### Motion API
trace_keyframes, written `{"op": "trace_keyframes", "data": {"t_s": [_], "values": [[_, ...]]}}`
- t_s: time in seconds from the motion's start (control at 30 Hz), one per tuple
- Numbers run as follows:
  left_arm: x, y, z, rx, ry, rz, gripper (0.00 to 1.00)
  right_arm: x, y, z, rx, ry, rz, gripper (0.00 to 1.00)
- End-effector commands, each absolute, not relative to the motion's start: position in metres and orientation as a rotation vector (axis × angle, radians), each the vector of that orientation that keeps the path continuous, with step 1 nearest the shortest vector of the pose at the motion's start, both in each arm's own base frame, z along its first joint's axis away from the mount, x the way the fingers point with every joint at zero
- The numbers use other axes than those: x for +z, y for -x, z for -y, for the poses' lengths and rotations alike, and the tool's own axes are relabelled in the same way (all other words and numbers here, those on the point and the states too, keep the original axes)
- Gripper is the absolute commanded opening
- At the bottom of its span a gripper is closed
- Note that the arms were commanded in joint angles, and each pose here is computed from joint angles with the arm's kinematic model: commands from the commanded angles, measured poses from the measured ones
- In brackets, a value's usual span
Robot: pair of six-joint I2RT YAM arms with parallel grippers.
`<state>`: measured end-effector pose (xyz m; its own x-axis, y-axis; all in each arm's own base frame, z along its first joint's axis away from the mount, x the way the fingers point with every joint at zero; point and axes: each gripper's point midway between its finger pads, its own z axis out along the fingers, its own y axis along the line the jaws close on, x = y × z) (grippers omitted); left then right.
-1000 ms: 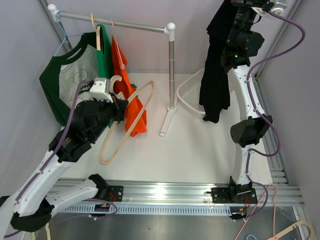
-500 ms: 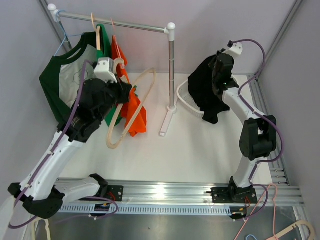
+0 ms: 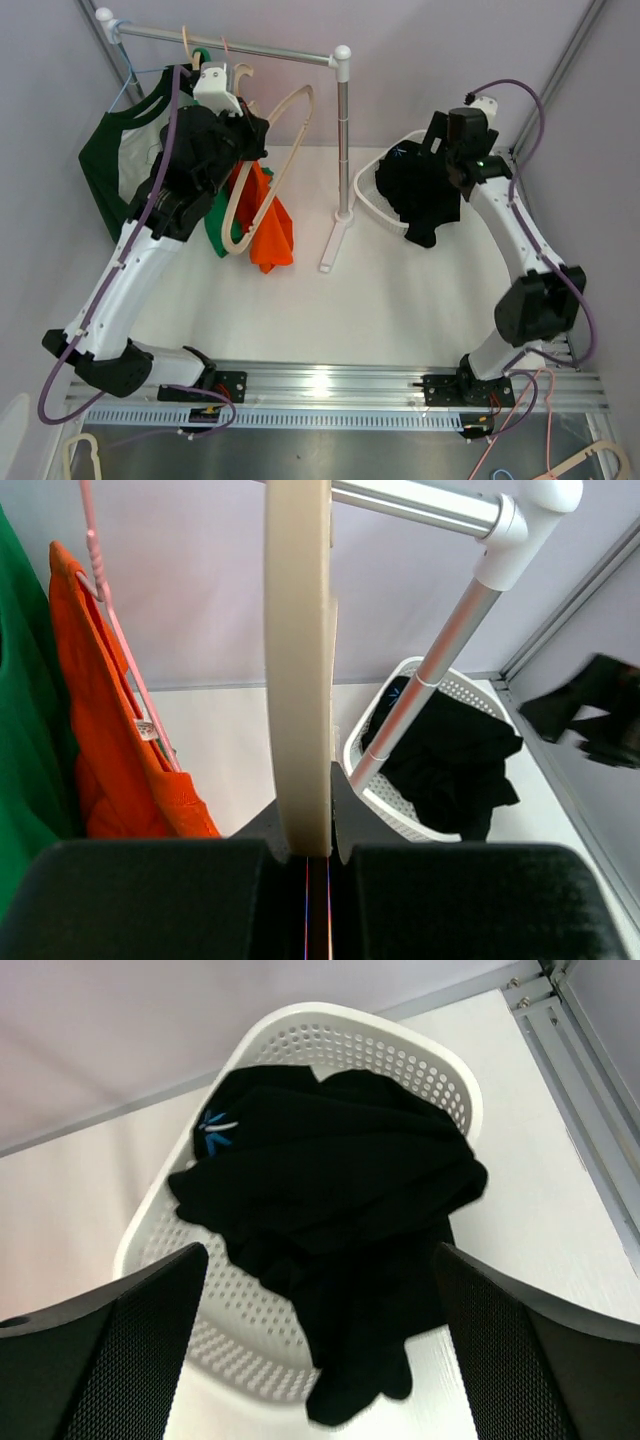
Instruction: Remove the t-shirt from the hanger
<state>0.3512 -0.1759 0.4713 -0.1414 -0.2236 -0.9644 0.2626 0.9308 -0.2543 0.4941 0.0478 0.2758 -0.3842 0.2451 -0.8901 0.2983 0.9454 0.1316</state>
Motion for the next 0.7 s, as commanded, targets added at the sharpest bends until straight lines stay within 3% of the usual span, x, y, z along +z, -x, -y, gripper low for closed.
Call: {"op": "trace_keyframes", "data": {"t_s": [0.0,0.27,0.67], "values": [[0.501,-0.357,0.176,-0.415,-0.066,-1.566,0.01,0.355,-0.461,-0.058,0.119,-0.352,-1.802,0.99],[0.526,-0.373,0.189,-0.399,-0.138,-1.441,0.01,0.376,-0.408,-0.057,0.186,-0.322,-1.736,0.99],[0.543,-0.43,0.248,-0.346,-0.207,-1.442,0.01,0.38,-0.385,-0.061,0.233,-0.296,-1.692,1.0]]}}
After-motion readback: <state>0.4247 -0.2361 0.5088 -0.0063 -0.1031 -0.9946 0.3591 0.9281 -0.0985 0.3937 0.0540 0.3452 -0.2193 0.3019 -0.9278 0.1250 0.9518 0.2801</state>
